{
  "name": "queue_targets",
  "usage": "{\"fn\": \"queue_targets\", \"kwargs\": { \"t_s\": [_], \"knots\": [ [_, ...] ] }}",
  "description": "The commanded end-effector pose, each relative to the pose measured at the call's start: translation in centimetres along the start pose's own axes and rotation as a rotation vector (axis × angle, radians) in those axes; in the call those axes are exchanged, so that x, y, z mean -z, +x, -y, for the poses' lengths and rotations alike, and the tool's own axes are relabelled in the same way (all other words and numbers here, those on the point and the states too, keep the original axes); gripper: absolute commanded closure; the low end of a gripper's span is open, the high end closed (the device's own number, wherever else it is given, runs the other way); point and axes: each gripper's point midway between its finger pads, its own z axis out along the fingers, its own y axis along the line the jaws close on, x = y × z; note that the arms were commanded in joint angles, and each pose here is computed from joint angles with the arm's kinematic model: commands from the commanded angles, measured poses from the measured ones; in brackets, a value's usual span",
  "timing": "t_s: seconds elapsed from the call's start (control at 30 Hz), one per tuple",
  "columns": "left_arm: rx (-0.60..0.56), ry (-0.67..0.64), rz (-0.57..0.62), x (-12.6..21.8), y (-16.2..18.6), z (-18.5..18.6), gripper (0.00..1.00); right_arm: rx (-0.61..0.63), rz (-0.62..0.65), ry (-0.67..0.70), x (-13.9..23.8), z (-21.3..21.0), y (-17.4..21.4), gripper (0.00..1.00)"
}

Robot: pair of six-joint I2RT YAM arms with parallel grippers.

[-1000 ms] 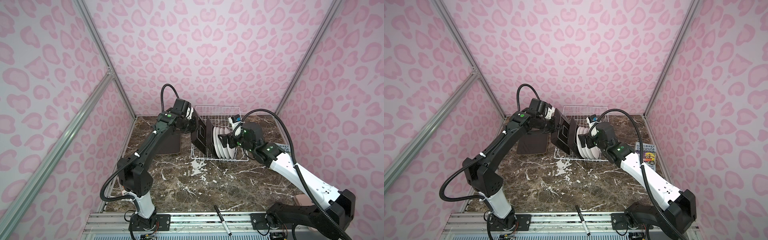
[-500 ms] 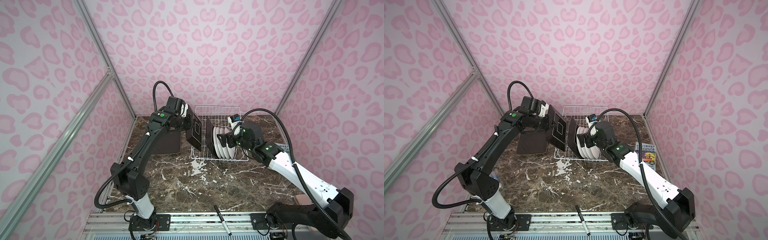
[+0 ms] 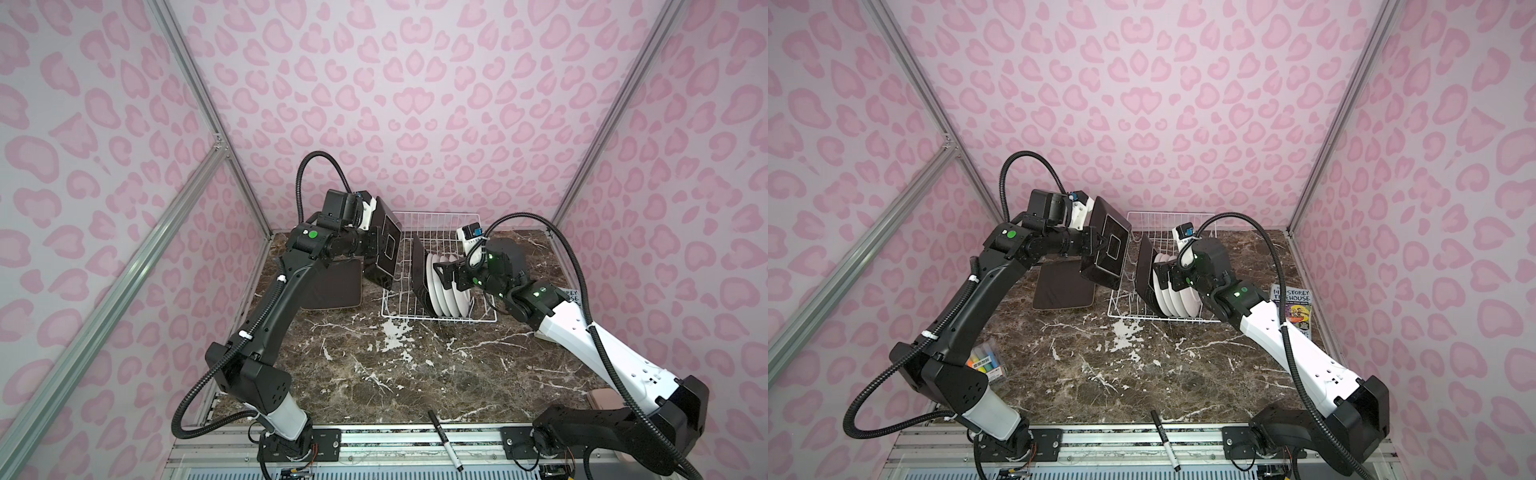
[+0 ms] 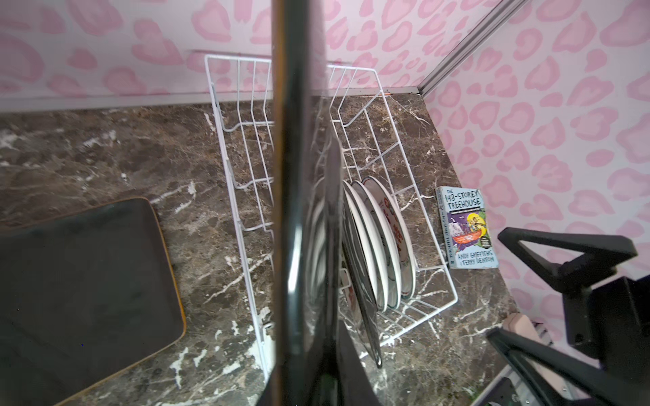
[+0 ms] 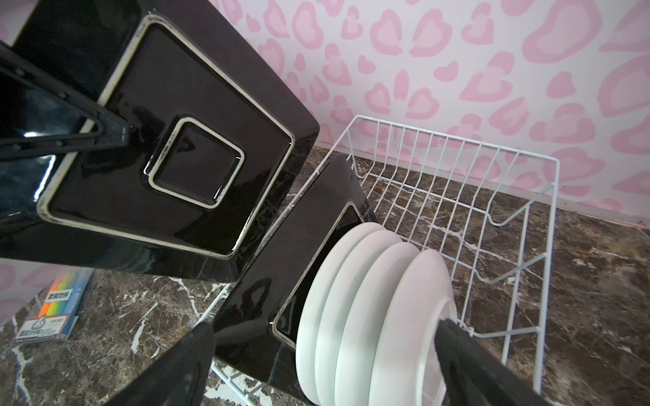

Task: Unload the plates from the dish rack

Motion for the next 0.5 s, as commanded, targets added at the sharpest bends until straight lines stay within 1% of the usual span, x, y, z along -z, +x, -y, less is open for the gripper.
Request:
{"fn": "queue_targets", "kwargs": {
  "t_s": [0.0,0.1,0.23,0.37,0.47],
  "knots": [
    [-0.184,-0.020,0.229,2.9,-5.2,0.9,0.96,-0.051,0.007,-0.027,-0.1,-0.1,-0.5,0.01],
    [-0.257,-0.025,0.267,3.7,-5.7,1.2,0.97,-0.146,-0.007,-0.047,-0.1,0.6,-0.8,0.01],
    [-0.354,-0.037,0.342,4.6,-6.0,1.4,0.96,-0.317,-0.010,-0.117,-0.3,1.6,-1.4,0.01],
    [-0.490,-0.071,0.427,5.3,-6.0,1.7,0.96,-0.425,-0.001,-0.134,0.0,2.8,-2.2,0.01],
    [-0.604,-0.102,0.490,6.0,-5.7,1.8,0.96,-0.484,0.014,-0.139,0.2,3.6,-2.8,0.01]
  ]
}}
